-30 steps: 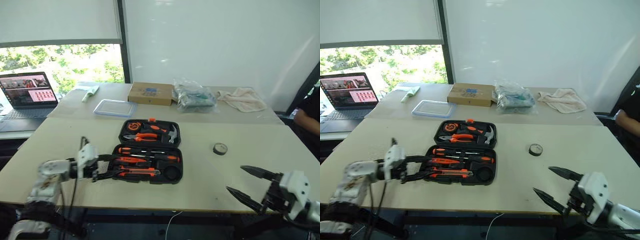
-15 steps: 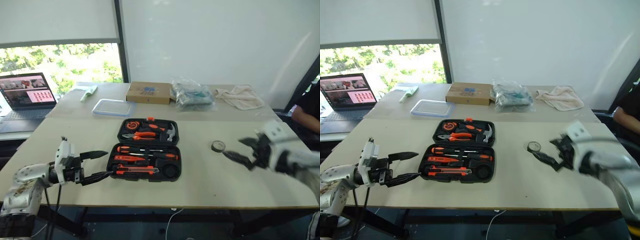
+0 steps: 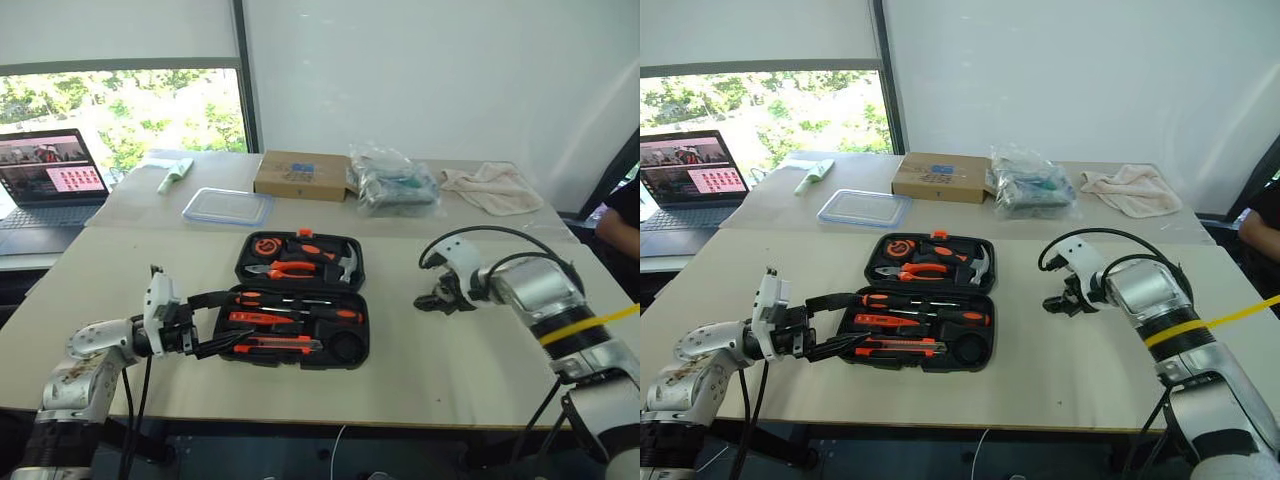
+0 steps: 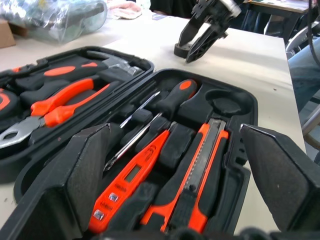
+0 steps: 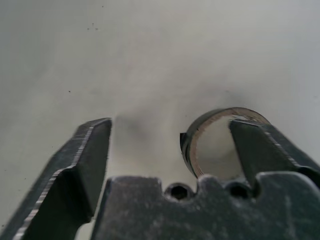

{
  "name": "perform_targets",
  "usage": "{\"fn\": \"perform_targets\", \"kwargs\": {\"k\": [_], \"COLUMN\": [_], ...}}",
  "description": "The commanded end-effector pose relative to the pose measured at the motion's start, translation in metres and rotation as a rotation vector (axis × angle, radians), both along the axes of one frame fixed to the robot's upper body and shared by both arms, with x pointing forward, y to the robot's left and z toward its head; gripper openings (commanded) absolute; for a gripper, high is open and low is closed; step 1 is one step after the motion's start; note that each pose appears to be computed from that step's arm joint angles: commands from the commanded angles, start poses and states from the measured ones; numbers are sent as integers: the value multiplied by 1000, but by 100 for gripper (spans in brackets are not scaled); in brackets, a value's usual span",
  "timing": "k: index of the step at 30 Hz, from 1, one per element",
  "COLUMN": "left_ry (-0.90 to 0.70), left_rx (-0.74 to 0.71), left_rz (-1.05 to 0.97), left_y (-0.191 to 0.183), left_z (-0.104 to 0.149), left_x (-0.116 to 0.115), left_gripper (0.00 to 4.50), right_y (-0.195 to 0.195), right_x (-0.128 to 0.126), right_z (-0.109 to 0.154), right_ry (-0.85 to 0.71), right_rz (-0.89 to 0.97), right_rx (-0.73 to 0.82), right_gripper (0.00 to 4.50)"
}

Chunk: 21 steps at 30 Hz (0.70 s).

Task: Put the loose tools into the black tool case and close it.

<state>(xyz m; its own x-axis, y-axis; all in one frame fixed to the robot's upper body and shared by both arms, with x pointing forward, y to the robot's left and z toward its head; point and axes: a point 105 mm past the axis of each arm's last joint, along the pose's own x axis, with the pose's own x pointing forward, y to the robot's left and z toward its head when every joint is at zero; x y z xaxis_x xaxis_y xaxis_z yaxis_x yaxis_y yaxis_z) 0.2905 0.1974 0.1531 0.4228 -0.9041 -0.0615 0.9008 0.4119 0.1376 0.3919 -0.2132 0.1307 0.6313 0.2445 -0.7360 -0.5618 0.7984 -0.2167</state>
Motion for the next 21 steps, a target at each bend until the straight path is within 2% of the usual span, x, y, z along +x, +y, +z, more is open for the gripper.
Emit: {"fn": "perform_targets", "kwargs": {"k": [1, 5, 8, 9, 11, 15, 18, 21], "left_ry": [-34, -36, -33, -30, -24, -9, -6, 7], "left_rx": [6, 9, 15, 21, 31, 68, 73, 77], "left_rz": [-11, -33, -89, -104, -125, -158, -153, -141], "left_y": [-2, -4, -10, -11, -12, -12, -11, -9], "left_z": [8, 8, 8, 8, 6, -2, -5, -9], "left_x": [-3, -6, -13, -15, -18, -23, -23, -24], "left_gripper": [450, 450, 450, 450, 450, 450, 450, 450], "right_y": [-4, 0, 19, 29, 46, 106, 133, 150], "right_x": [8, 10, 5, -1, -15, -60, -88, -98], "right_z": [16, 21, 41, 47, 56, 71, 61, 48], "right_ry": [-43, -50, -120, -128, -128, -86, 2, 41], "right_rz": [10, 46, 244, 335, 490, 804, 918, 939], "right_rx": [-15, 4, 58, 71, 81, 162, 156, 148], "right_gripper": [278, 135, 25, 5, 5, 5, 5, 5]}}
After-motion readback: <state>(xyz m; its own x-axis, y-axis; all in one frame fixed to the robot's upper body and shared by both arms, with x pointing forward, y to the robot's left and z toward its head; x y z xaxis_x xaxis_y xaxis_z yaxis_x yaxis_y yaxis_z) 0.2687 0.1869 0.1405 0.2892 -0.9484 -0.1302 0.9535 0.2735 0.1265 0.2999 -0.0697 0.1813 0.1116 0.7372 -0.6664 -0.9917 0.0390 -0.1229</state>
